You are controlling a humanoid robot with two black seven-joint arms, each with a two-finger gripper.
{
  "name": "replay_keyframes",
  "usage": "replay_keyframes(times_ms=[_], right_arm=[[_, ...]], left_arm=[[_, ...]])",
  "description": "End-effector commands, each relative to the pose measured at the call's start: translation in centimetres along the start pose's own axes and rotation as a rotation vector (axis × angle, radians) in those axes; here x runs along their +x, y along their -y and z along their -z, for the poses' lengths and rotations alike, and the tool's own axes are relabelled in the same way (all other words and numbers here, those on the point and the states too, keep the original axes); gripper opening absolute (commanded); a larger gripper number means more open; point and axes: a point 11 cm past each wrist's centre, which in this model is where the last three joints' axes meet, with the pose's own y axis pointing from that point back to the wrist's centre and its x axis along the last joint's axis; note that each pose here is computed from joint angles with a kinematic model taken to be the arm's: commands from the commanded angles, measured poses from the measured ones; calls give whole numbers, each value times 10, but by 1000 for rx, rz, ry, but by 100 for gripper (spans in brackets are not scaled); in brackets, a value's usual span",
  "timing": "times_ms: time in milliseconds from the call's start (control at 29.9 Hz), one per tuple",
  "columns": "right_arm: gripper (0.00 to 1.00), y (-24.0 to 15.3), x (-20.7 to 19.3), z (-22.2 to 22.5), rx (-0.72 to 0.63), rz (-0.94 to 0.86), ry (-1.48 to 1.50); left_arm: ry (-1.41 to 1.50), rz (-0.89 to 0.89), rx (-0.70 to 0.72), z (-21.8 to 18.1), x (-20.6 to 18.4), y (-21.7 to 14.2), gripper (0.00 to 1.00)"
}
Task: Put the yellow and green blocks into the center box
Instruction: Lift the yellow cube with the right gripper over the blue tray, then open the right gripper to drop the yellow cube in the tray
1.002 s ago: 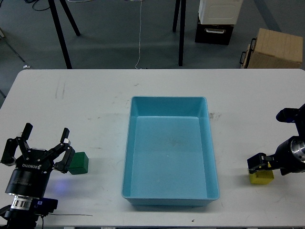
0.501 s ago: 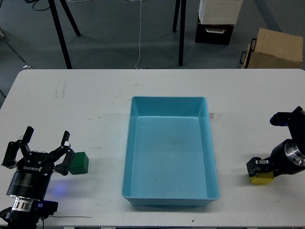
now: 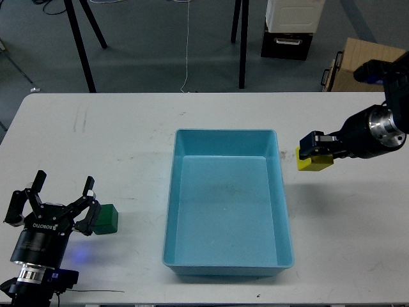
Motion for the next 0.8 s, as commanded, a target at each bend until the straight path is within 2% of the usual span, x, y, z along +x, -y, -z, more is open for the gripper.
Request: replay_keyframes(times_ms=[0, 134, 267, 334, 434, 501, 535, 568, 768], right_arm=[[0, 40, 3, 61, -9, 57, -144], [0, 101, -26, 92, -61, 153, -269], [0, 133, -52, 114, -82, 198, -391], [2, 141, -54, 105, -112, 206, -389], [32, 143, -53, 101, -123, 203, -382], [64, 143, -53, 101, -124, 203, -383], [90, 143, -52, 101, -126, 200, -384], [100, 142, -51, 102, -127, 197, -385], [99, 135, -39, 114, -97, 164, -365]], left_arm=[[-12, -14, 14, 6, 5, -1, 100], [-11, -14, 10, 5, 5, -1, 100], [-12, -12, 6, 5, 5, 0, 100], [-12, -11, 5, 5, 4, 0, 100], [-11, -8, 5, 4, 4, 1, 100], [-12, -6, 4, 4, 3, 1, 100], [-12, -6, 4, 4, 3, 1, 100], [-12, -6, 3, 4, 3, 1, 100], [-13, -6, 4, 4, 3, 2, 100]])
